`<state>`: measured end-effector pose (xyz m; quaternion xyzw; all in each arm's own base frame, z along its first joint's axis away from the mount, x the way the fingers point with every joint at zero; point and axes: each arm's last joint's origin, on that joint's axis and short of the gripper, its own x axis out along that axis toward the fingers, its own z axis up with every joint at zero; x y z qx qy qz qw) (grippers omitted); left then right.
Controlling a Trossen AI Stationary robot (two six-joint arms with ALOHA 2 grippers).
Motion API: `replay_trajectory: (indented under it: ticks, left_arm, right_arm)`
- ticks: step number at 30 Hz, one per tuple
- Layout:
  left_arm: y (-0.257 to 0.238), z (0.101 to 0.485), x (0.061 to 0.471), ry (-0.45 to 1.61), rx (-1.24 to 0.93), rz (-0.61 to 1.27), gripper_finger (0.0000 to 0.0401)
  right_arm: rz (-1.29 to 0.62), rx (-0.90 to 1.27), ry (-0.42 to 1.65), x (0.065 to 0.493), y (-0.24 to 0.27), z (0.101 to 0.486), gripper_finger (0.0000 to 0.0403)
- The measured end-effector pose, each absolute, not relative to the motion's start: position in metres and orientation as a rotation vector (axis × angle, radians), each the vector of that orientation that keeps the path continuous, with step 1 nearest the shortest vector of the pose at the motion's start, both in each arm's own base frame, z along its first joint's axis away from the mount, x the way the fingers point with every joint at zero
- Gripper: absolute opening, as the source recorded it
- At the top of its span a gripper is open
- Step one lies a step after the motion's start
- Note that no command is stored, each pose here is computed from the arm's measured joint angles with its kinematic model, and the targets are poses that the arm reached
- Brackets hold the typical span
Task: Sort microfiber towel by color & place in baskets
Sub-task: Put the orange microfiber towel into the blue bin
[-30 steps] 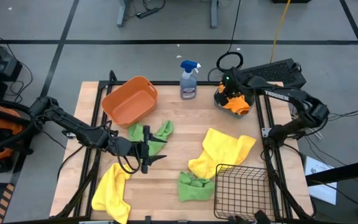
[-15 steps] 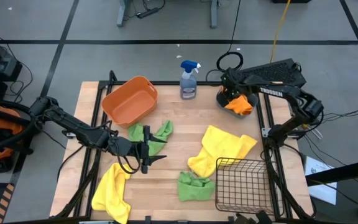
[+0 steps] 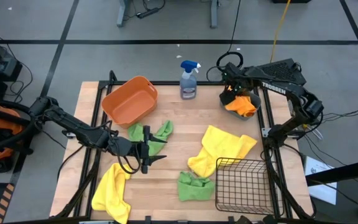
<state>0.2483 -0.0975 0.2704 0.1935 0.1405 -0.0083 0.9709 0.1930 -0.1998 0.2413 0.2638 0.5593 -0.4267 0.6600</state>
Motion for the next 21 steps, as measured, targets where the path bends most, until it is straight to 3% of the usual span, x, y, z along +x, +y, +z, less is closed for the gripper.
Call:
replay_trajectory:
  ticks: [4, 7, 10, 16, 21]
  left_arm:
    - [-0.097, 0.269, 0.248, 0.293, 0.395, -0.018, 0.0270]
    - [-0.097, 0.269, 0.248, 0.298, 0.398, -0.019, 0.0270]
    - [-0.097, 0.269, 0.248, 0.300, 0.399, -0.019, 0.0270]
    - [-0.097, 0.268, 0.248, 0.304, 0.379, -0.016, 0.0270]
    - [-0.097, 0.268, 0.248, 0.306, 0.379, -0.016, 0.0270]
  right_arm:
    - [-0.959, 0.600, 1.287, 0.194, -0.198, 0.257, 0.0226]
    - [-0.960, 0.600, 1.268, 0.198, -0.196, 0.262, 0.0213]
    - [-0.971, 0.580, 1.266, 0.201, -0.195, 0.261, 0.0169]
    - [-0.982, 0.610, 1.355, 0.197, -0.202, 0.229, 0.0020]
    - [-0.940, 0.644, 1.462, 0.198, -0.206, 0.191, 0.0022]
